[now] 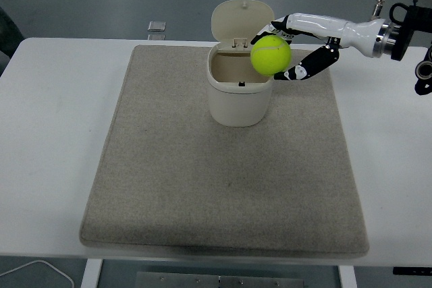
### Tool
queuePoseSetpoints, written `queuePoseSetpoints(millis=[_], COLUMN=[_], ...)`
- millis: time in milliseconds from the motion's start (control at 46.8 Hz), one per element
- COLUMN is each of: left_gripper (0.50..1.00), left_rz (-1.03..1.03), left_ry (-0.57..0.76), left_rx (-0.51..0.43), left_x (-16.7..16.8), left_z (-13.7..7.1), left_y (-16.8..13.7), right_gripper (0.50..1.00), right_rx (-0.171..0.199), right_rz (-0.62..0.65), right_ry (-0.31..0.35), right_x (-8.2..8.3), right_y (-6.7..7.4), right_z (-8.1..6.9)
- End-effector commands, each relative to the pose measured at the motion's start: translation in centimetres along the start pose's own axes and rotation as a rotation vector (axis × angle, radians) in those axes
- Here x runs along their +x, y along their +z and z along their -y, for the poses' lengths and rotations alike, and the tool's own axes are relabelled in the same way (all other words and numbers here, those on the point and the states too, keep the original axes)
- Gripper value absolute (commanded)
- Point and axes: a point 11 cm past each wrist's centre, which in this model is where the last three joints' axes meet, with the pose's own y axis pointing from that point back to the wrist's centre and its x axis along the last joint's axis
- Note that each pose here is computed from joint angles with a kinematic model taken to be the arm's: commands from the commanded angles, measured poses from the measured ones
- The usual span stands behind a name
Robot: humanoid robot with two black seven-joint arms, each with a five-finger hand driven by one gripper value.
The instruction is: Pick up the tennis ball and place it in the box.
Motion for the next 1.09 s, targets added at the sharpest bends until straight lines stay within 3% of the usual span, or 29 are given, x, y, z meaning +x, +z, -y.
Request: queuePoseSetpoints(millis=[0, 85, 192, 256, 427, 577, 662, 748, 962, 1068], left_gripper=[0.992, 0.992, 0.990, 0.992, 0.990, 0.992, 0.992, 0.992, 0.992, 0.992], left_rz=[0.000, 0.000, 0.000, 0.000, 0.000, 0.000, 0.000, 0.000, 0.000, 0.000], left_ry=[0.001, -0.001, 0.001, 0.001, -0.001, 0.001, 0.001, 0.001, 0.001, 0.001], left_rx=[0.000, 0.000, 0.000, 0.000, 0.000, 0.000, 0.000, 0.001, 0.000, 0.000], left_x=[0.0, 0.0, 0.0, 0.0, 0.0, 0.0, 0.0, 0.0, 0.0, 0.0], left_z=[0.0, 0.0, 0.0, 0.0, 0.0, 0.0, 0.0, 0.0, 0.0, 0.0], left_y=[0.0, 0.0, 0.0, 0.0, 0.0, 0.0, 0.0, 0.0, 0.0, 0.0], right_gripper=[0.500, 0.500, 0.500, 0.527, 0.543, 0.619, 0.711, 0.725, 0.852, 0.860], right_rx=[0.007, 0.017, -0.018, -0.030, -0.031, -0.024, -0.035, -0.049, -0.059, -0.060], right_rz=[0.002, 0.006, 0.008, 0.009, 0.020, 0.026, 0.026, 0.028, 0.029, 0.029], right_ry=[-0.005, -0.010, -0.001, -0.001, -0.007, -0.012, -0.012, -0.011, -0.003, 0.001], right_x=[-0.2, -0.5, -0.3, -0.3, -0.8, -1.2, -1.3, -1.3, -1.1, -1.2], right_y=[-0.3, -0.6, 0.1, 0.2, 0.1, -0.1, 0.0, 0.3, 0.6, 0.7], right_z=[0.6, 1.2, 1.3, 1.6, 2.6, 3.3, 3.4, 3.3, 3.2, 3.2])
